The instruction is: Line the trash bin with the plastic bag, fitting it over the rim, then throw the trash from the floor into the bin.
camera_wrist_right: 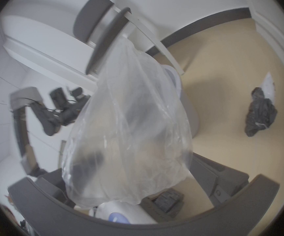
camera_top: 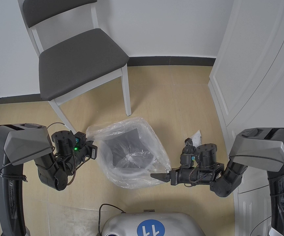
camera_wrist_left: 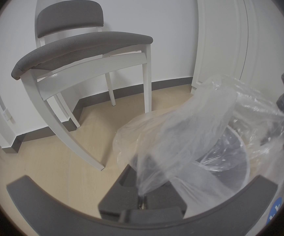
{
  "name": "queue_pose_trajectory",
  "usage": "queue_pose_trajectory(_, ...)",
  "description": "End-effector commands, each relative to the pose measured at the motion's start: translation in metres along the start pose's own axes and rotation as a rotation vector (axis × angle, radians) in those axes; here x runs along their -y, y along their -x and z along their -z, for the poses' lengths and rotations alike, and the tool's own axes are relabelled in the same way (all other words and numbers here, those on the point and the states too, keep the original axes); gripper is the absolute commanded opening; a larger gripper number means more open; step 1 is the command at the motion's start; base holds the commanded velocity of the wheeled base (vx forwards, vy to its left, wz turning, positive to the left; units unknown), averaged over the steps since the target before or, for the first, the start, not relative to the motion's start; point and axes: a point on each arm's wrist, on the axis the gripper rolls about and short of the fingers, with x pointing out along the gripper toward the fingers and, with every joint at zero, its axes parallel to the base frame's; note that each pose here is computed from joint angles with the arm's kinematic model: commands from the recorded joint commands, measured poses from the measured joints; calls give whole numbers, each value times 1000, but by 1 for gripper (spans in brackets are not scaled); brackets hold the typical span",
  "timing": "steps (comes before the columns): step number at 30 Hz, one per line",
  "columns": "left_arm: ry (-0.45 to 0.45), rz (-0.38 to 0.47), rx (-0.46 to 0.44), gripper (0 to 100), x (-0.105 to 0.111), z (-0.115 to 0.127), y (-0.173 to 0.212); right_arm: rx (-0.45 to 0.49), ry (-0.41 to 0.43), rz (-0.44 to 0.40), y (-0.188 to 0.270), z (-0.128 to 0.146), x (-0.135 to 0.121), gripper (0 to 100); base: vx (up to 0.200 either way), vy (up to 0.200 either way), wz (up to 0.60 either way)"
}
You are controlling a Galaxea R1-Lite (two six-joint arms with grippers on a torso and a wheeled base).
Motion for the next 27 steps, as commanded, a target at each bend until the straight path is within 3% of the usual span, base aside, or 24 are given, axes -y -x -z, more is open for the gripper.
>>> queue_pose_trajectory(1, -23, -13, -7, 0, -2, 2, 1, 49, -65, -190, 56, 2, 42, 100, 0, 0, 0)
queue_pose_trajectory(4, -32, -20, -13, 0, -2, 3, 0, 94, -57, -226, 58, 14, 54, 100, 0, 0, 0)
queue_pose_trajectory(6, -42, -29, -33, 0, -7, 9, 0, 66, -131, -212, 55, 26, 64, 100, 0, 0, 0)
queue_pose_trajectory(20, -82, -29, -84, 0, -15, 20, 6, 107, -158, -184, 76, 20, 91, 100, 0, 0, 0)
queue_pose_trajectory(27, -85, -24, -64, 0, -13, 10, 13, 150, -124, -185, 81, 2, 85, 100, 0, 0, 0)
